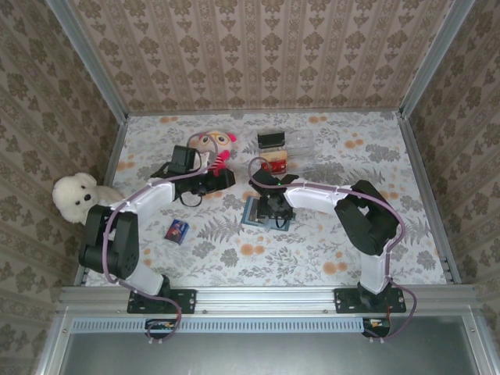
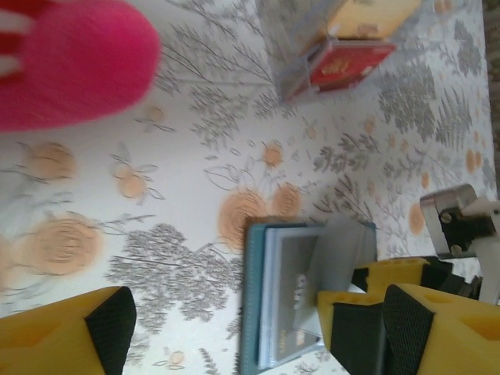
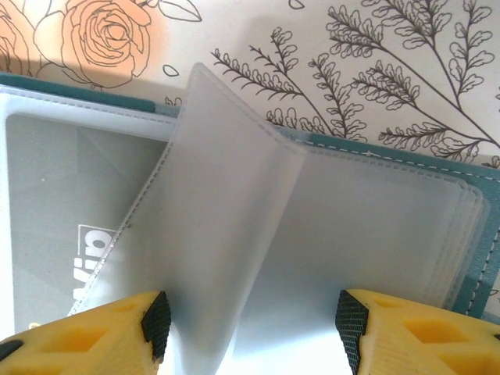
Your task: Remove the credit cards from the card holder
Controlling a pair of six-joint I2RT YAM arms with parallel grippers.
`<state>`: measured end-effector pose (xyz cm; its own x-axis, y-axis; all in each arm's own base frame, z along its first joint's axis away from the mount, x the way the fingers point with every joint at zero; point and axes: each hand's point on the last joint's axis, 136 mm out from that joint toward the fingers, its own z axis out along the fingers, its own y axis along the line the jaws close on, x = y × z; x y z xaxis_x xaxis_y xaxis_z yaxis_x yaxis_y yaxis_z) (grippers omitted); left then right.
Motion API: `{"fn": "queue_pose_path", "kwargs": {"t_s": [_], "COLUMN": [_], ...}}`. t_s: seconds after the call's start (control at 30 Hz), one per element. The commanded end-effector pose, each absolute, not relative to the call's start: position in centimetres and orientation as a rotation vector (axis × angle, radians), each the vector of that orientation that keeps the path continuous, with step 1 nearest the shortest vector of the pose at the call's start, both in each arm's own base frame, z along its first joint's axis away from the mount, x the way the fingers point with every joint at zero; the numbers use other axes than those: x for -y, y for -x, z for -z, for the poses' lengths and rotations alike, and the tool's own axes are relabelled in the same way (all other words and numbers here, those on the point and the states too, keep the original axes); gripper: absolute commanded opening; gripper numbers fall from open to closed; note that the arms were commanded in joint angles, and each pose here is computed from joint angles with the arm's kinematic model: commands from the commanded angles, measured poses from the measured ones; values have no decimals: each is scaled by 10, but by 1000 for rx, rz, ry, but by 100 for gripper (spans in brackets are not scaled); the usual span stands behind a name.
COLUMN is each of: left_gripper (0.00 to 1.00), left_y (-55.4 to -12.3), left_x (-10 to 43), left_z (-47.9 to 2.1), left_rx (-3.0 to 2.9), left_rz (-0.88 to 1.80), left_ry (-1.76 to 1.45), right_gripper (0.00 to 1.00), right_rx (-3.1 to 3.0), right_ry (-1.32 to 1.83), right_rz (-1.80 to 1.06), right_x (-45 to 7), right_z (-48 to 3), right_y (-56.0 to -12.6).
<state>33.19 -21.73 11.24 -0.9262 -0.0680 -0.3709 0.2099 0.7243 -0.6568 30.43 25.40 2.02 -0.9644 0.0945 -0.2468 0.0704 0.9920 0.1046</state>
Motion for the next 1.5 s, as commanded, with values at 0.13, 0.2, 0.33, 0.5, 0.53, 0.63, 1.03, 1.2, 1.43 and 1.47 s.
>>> {"fn": "queue_pose_path", "kwargs": {"t_s": [0.13,0.2,0.33,0.5,0.53,0.63,1.03,1.2,1.43,1.47], "left_gripper": [69,66,58,48,46,41,34,34,33,33], "left_y": [-311,-309,-306,-291,-290,-287,-275,-271,-268,-267], "left_x": [262,265,267,282,282,284,300,305,304,304], "left_z": [-116,-109,-89,-79,-77,-73,-51,-42,-35,-34], "left_rx": [-2606,-2641,-2714,-2756,-2760,-2762,-2829,-2852,-2882,-2886], "left_rz": [1213,1213,1217,1262,1261,1280,1296,1327,1317,1320], "left_ry": [-225,-201,-121,-137,-129,-107,-151,-162,-150,-149], "right_gripper": [58,57,55,54,54,52,47,45,45,45], "right_rx": [-2973,-2956,-2940,-2922,-2916,-2910,-2884,-2863,-2815,-2806], "right_ry": [-162,-163,-159,-167,-167,-178,-180,-168,-175,-177], "right_rz": [-119,-167,-217,-251,-258,-262,-282,-321,-409,-432], "right_x": [-234,-238,-241,-242,-243,-241,-240,-243,-249,-251], "right_z": [8,7,6,4,3,3,1,-3,-11,-14], "right_y": [-286,-289,-290,-291,-291,-291,-293,-294,-299,-300]}}
